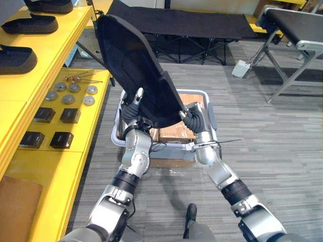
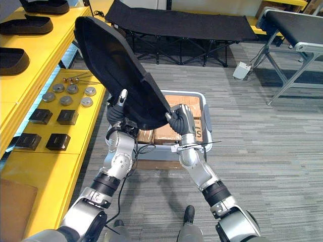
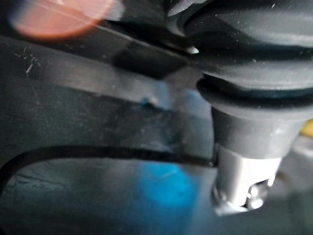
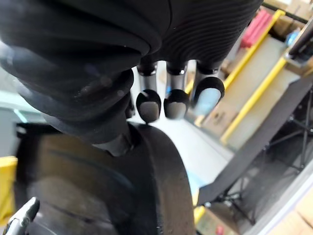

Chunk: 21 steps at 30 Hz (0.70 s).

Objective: Walk over and take plastic housings, then place them on the shelf

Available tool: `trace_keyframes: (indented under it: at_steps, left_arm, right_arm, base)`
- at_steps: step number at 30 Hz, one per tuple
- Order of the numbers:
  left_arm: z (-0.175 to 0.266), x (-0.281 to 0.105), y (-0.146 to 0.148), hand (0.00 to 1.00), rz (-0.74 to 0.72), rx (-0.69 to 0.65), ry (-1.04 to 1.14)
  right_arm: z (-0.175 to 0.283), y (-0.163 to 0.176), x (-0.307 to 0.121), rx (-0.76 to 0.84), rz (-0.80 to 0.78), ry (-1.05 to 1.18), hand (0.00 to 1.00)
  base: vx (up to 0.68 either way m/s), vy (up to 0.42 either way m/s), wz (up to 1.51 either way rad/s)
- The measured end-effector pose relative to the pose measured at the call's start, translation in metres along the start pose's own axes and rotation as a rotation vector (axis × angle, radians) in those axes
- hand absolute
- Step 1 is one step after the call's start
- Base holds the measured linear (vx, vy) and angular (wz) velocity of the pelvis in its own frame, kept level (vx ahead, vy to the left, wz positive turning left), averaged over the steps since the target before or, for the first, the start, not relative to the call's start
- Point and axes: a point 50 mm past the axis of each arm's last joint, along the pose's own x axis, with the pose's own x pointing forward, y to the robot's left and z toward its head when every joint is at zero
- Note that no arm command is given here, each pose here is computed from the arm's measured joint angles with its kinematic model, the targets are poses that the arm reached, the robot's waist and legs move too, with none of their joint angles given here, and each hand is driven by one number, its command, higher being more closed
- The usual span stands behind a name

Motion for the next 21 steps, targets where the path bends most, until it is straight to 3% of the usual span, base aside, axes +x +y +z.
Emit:
trace_keyframes:
  at_steps: [16,17,21]
  left_arm:
    - [0.007,-0.012,0.016,1.00,-0.170,-0.106,0.015]
    - [0.007,-0.014,0.019,1.00,-0.167,-0.119,0.020]
    - [0.006,-0.017,0.028,1.00,-0.136,-0.164,0.013]
  right_arm:
    - [0.011,0.000,-0.017,0.119,-0.019,-0.030,1.00]
    - [0.011,0.002,-0.018,0.127,-0.012,-0.027,0.00]
    - [0.015,0.006,-0.026,0.225,0.018,0.001,0.00]
  base:
    - [-0.01,0.005,-0.02]
    - [-0.03,0.006,-0.05]
    - [-0.02,0.001,0.00]
